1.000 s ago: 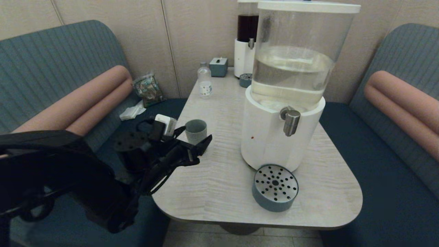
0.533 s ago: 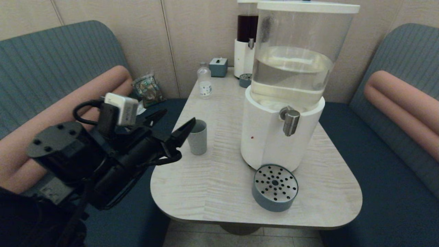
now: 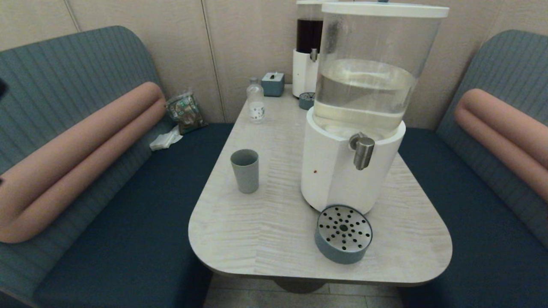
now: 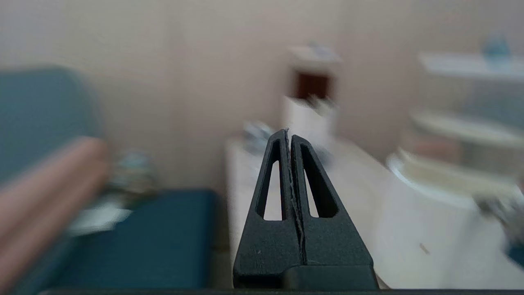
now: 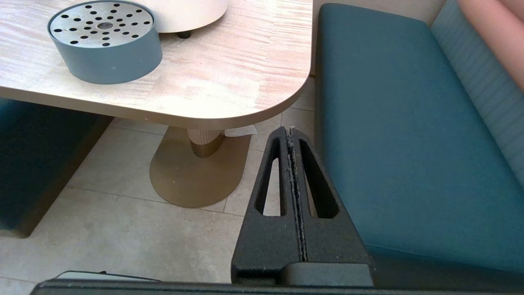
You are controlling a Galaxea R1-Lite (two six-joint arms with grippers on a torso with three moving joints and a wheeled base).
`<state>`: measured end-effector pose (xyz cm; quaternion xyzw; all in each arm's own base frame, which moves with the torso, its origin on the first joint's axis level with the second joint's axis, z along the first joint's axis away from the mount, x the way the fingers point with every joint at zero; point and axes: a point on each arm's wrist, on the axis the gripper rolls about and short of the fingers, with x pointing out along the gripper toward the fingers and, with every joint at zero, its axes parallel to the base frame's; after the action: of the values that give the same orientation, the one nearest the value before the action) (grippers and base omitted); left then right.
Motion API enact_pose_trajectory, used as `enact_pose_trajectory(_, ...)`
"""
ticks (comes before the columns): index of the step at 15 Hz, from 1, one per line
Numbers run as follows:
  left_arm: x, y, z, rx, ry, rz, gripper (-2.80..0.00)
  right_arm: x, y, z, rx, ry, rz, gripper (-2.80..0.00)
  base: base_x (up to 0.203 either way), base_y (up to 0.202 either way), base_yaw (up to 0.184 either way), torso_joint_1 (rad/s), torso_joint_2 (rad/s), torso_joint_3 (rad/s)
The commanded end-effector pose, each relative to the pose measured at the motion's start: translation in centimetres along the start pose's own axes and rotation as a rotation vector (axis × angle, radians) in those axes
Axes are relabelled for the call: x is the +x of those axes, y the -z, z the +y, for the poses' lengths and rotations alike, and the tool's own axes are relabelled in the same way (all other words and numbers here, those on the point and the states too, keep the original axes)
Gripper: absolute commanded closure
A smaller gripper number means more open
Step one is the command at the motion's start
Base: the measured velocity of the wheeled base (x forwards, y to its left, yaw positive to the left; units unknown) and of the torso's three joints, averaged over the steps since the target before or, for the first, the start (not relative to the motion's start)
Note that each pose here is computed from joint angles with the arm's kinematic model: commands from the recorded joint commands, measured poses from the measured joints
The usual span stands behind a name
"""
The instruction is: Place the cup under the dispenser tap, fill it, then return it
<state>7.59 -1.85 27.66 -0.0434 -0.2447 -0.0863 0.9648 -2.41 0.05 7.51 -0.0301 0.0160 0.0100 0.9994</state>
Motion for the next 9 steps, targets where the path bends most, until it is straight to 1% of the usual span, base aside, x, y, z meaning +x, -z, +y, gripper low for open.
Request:
enact_pose_trajectory(1, -6.6, -3.7, 0.6, 0.016, -0.077, -0.193, 0.00, 0.0, 0.0, 0.0, -0.001, -0.001, 0.000, 0.00, 0.000, 0.000, 0.000, 0.000, 0.00, 0.000)
enact_pose_trajectory(2, -9.0, -3.9, 0.5, 0.026, -0.096, -0.224, 0.00, 0.0, 0.0, 0.0, -0.001, -0.001, 0.000, 0.00, 0.000, 0.000, 0.000, 0.000, 0.00, 0.000)
enact_pose_trajectory(3, -11.3, -3.5, 0.3, 0.035, -0.101, -0.242, 0.00, 0.0, 0.0, 0.0, -0.001, -0.001, 0.000, 0.00, 0.000, 0.000, 0.000, 0.000, 0.00, 0.000)
enact_pose_trajectory(4, -13.7, -2.6, 0.0, 0.046, -0.107, -0.256, 0.00, 0.0, 0.0, 0.0, -0.001, -0.001, 0.000, 0.00, 0.000, 0.000, 0.000, 0.000, 0.00, 0.000)
enact_pose_trajectory(5, -15.8, -1.2, -0.2, 0.061, -0.120, -0.253, 0.00, 0.0, 0.0, 0.0, 0.001, 0.001, -0.002, 0.00, 0.000, 0.000, 0.000, 0.000, 0.00, 0.000)
enact_pose_trajectory(6, -17.0, 0.7, -0.2, 0.075, -0.148, -0.239, 0.00, 0.0, 0.0, 0.0, 0.001, -0.001, -0.001, 0.00, 0.000, 0.000, 0.000, 0.000, 0.00, 0.000)
enact_pose_trajectory(7, -17.3, 3.7, 0.1, 0.093, -0.184, -0.147, 0.00, 0.0, 0.0, 0.0, 0.001, -0.001, 0.000, 0.00, 0.000, 0.000, 0.000, 0.000, 0.00, 0.000)
enact_pose_trajectory(8, -17.3, 7.2, 0.5, 0.114, -0.220, 0.019, 0.00, 0.0, 0.0, 0.0, 0.001, -0.001, 0.000, 0.00, 0.000, 0.000, 0.000, 0.000, 0.00, 0.000)
enact_pose_trajectory(9, -17.6, 10.2, 0.8, 0.132, -0.254, 0.229, 0.00, 0.0, 0.0, 0.0, 0.001, -0.001, 0.000, 0.00, 0.000, 0.000, 0.000, 0.000, 0.00, 0.000)
